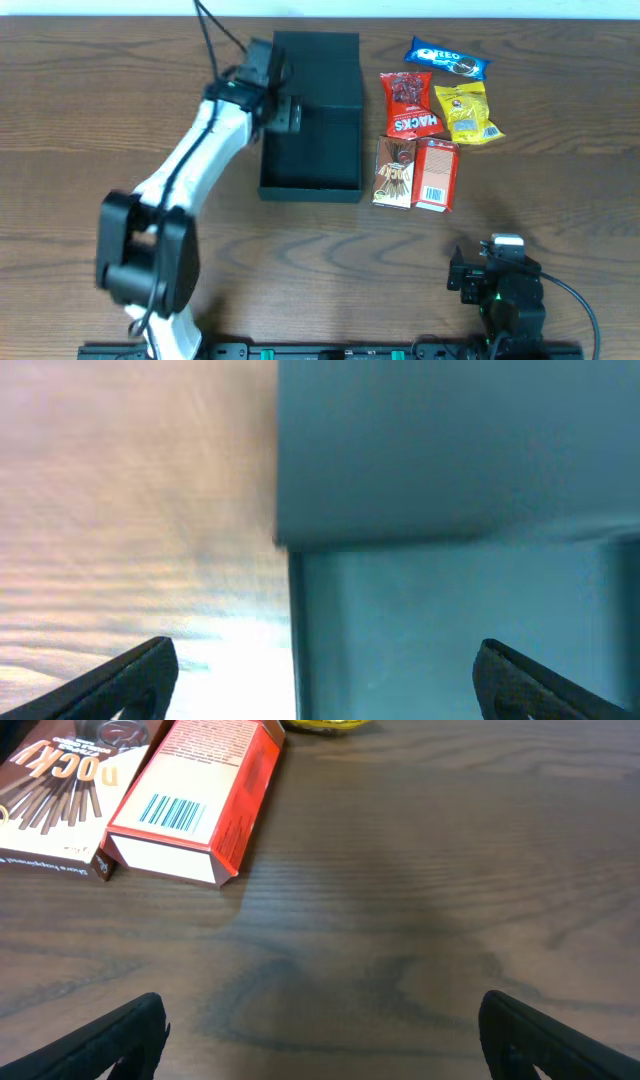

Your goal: Pack container

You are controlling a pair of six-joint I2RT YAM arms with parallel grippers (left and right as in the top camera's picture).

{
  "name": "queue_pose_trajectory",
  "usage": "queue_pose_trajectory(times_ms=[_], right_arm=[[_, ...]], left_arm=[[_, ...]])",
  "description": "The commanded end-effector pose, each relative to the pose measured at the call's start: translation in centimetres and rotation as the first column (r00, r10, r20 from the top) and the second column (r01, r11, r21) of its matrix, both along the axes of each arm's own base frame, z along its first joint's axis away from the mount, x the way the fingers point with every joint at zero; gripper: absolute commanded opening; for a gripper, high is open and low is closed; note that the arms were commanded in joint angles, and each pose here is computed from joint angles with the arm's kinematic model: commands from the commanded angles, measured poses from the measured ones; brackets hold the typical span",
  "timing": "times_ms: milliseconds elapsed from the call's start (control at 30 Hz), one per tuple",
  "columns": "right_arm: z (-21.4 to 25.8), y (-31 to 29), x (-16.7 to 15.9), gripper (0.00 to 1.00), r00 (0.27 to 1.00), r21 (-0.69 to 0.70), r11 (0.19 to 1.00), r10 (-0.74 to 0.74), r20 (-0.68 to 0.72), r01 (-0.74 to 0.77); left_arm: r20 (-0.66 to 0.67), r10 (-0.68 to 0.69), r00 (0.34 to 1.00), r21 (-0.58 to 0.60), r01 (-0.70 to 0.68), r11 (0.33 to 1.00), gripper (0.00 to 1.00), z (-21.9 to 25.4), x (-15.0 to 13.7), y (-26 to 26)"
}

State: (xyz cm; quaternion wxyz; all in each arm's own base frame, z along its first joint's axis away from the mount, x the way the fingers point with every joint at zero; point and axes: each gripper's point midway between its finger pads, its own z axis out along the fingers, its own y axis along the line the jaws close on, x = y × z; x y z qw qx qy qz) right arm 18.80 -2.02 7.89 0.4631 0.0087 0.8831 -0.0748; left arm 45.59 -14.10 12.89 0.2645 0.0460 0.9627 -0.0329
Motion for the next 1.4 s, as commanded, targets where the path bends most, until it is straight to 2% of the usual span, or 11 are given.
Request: queue_pose_trajectory(times_ms=[0,100,233,567,667,733,800,967,1167,1267,1367], right_arm=[[-0.3,-0.2,-0.1,0.99,1.0,-0.009,1.0,-0.012,-0.004,0.012],[-0.3,-0.2,-0.1,0.99,1.0,-0.009,1.0,-0.012,-0.004,0.012],[-0.3,-0.2,-0.1,0.99,1.0,-0.009,1.0,-0.012,-0.004,0.012],[-0.3,-0.2,-0.1,0.99,1.0,-0.009,1.0,-0.012,-0.004,0.012],[2.3,0.4,1.6,0.99,0.992,0.053,0.999,-0.009,0.129,0.002],[5.9,3.0,3.3,0.99,0.957,0.323,0.944,-0.028,0.288,-0.069],[7.3,5.5,3.4,0.99,0.953,0.61,0.782,-0.076,0.295,-0.126],[7.6,7.2,3.1,0.99,0.971,0.85,0.52,-0.151,0.185,-0.081],[12.5,7.1,4.4,0.99,0.895,0.694,0.66,-0.074,0.439,-0.286],[12.5,5.7,6.0,0.99,0.912,0.663,0.718,-0.098,0.399,-0.213],[12.3,3.8,9.0,0.99,0.952,0.666,0.743,-0.148,0.269,-0.072]], left_arm=[[0.181,0.069,0.981,-0.012,-0.068,0.998,0.95,7.9,0.8,1.7],[0.312,0.178,0.933,0.038,-0.2,0.979,0.95,11.5,2.0,6.0],[0.365,0.257,0.895,0.022,-0.284,0.959,0.95,12.5,3.6,10.6],[0.333,0.285,0.899,-0.037,-0.29,0.956,0.95,11.2,4.7,13.1],[0.317,0.25,0.915,-0.082,-0.237,0.968,0.95,11.1,4.7,11.9],[0.308,0.236,0.922,-0.097,-0.217,0.971,0.95,11.0,4.6,11.4],[0.298,0.233,0.926,-0.099,-0.213,0.972,0.95,10.8,4.5,11.3],[0.272,0.219,0.937,-0.103,-0.198,0.975,0.95,10.3,4.1,11.0],[0.272,0.153,0.95,-0.115,-0.126,0.985,0.95,10.4,4.1,9.9],[0.278,0.141,0.95,-0.108,-0.115,0.987,0.95,10.5,4.2,9.8],[0.278,0.141,0.95,-0.108,-0.115,0.987,0.95,10.5,4.2,9.8]])
